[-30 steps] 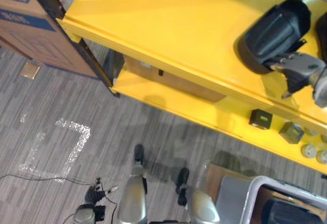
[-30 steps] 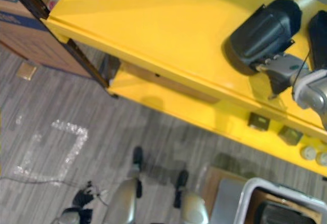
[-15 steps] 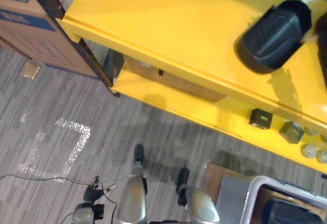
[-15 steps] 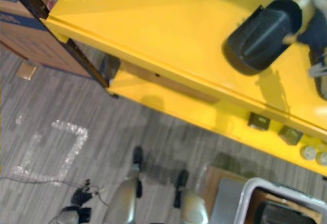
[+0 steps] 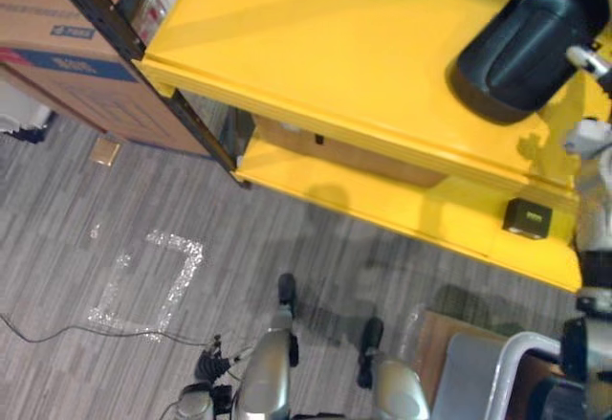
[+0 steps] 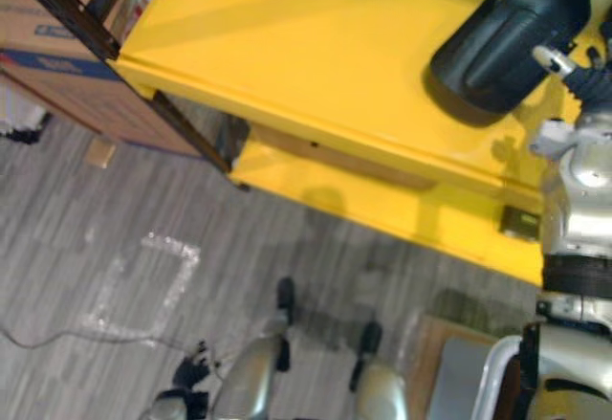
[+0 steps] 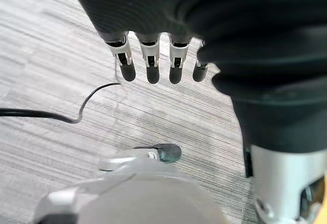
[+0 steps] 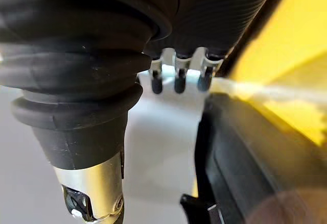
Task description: Walk over and take plastic housings, then place them on the shelf
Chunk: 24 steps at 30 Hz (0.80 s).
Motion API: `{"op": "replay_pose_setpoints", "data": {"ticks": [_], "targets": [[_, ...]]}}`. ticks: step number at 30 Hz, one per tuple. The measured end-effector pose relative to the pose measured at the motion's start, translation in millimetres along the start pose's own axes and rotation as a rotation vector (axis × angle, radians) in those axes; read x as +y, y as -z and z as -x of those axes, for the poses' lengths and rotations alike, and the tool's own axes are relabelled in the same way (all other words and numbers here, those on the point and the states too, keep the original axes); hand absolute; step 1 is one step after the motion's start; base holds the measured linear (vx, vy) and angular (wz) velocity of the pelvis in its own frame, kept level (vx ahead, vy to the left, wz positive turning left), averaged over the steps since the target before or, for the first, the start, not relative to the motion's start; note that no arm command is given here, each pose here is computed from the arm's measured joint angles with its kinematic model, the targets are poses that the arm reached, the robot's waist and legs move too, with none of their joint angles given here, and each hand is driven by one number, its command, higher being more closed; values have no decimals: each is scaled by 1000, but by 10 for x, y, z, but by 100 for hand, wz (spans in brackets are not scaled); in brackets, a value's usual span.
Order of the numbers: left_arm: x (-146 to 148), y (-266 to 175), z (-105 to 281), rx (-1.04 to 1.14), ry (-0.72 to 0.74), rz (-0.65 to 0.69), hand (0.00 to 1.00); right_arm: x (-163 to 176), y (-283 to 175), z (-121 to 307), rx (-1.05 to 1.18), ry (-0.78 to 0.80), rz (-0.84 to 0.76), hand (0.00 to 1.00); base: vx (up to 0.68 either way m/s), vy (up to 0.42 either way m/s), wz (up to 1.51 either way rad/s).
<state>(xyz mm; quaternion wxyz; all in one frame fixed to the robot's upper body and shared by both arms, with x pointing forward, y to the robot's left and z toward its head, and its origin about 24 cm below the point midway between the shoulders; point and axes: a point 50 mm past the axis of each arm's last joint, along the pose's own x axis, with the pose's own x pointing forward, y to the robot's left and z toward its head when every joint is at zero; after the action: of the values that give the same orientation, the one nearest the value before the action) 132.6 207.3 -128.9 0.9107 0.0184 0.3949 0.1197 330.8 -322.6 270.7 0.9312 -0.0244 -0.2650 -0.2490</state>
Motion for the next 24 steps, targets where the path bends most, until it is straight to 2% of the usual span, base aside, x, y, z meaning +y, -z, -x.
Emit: {"op": "replay_pose_setpoints", "data": {"ticks": [6, 15, 24], "targets": [[17, 14, -13, 13, -10, 23, 0, 54, -202, -124, -59, 88, -48, 0, -6, -3, 5], [-65, 22, -17, 20, 3, 59, 0, -45, -295, -189, -107, 367, -37, 0, 21, -13, 2], [-122, 19, -14, 17, 23, 50, 0, -100, -239, -229, -60, 457, -61, 0, 6, -8, 0]]}}
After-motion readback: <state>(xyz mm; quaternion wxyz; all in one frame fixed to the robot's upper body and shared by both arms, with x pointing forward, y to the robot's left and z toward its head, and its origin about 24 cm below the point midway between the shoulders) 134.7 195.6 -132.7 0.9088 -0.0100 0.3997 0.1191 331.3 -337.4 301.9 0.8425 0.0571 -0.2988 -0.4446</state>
